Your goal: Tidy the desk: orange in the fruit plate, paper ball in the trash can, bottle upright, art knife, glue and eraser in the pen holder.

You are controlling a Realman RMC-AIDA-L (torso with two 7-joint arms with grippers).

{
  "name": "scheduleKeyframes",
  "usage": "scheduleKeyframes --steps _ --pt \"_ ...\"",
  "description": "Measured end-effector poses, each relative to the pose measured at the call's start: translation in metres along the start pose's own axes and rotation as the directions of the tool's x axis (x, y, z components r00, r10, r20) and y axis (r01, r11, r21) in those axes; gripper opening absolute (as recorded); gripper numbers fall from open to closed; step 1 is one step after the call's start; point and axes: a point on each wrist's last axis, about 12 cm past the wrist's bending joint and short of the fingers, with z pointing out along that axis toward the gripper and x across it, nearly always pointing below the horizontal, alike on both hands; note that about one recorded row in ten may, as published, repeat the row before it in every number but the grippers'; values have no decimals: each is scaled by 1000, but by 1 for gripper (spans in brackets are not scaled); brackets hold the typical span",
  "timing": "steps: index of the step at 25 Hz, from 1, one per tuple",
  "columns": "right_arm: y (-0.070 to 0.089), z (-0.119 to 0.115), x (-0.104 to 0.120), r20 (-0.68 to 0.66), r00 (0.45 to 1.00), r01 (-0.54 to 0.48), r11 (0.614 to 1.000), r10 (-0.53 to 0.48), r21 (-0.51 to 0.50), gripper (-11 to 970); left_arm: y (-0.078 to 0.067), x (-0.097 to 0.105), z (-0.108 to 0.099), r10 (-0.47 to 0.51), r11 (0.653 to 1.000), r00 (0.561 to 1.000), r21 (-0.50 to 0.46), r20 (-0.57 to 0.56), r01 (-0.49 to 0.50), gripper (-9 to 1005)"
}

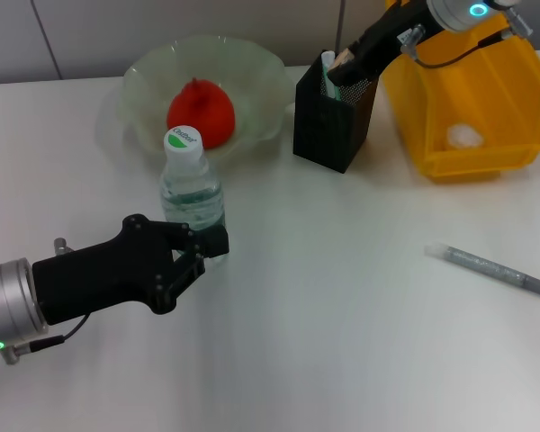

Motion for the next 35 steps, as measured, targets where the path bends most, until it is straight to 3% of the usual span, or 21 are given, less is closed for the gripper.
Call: scheduleKeyframes --steps 14,25,35 --pt "-1 0 2 42 999 -14 1000 14 -7 422 -1 1 -1 -2 1000 1000 2 2 2 15" --pt "-3 -4 3 67 997 -27 1000 27 -6 501 -2 1 -2 -4 1000 1000 3 2 4 15" --pt "8 -25 5 65 996 -62 998 62 -1 496 -1 1 -2 -3 1000 1000 4 2 3 14"
